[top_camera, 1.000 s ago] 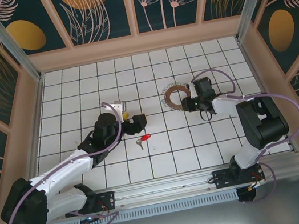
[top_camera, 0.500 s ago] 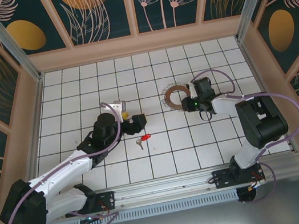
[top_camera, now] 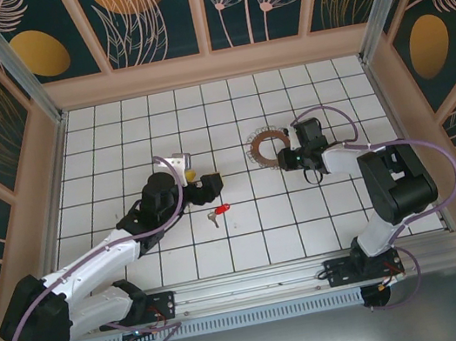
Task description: Put the keys on the keyring
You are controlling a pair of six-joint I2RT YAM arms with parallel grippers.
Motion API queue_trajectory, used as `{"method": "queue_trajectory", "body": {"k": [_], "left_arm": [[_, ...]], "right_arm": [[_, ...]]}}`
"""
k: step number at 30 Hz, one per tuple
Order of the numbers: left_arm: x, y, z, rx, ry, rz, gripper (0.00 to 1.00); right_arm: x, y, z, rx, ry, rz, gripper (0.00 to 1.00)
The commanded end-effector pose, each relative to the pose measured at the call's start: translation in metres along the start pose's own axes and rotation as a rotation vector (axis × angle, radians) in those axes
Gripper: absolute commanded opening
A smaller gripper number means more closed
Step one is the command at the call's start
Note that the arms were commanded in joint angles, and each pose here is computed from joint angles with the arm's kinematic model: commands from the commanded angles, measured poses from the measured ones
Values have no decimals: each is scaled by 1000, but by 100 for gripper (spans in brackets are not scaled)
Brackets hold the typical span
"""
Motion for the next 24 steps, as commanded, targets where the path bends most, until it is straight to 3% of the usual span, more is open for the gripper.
{"method": "queue_trajectory", "body": {"k": [1, 24], "left_arm": [[-4, -5, -4, 19, 3, -22, 90], [-8, -6, -4, 23, 2, -38, 90]], "right_arm": [[4, 1, 3, -1, -20, 2, 22], [8, 6, 7, -19, -30, 49, 17]]}}
Point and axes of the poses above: each hand's point on the last joint's axis, 136 mm out from that joint toward the fingers, its own x axis out along the fingers, its own z axis along the line the jaws close on, y = z × x, the point moved 8 cm from there along -x, back along the fingers, and after that the axes turned 6 degrees about -x, right-handed, at the moved point
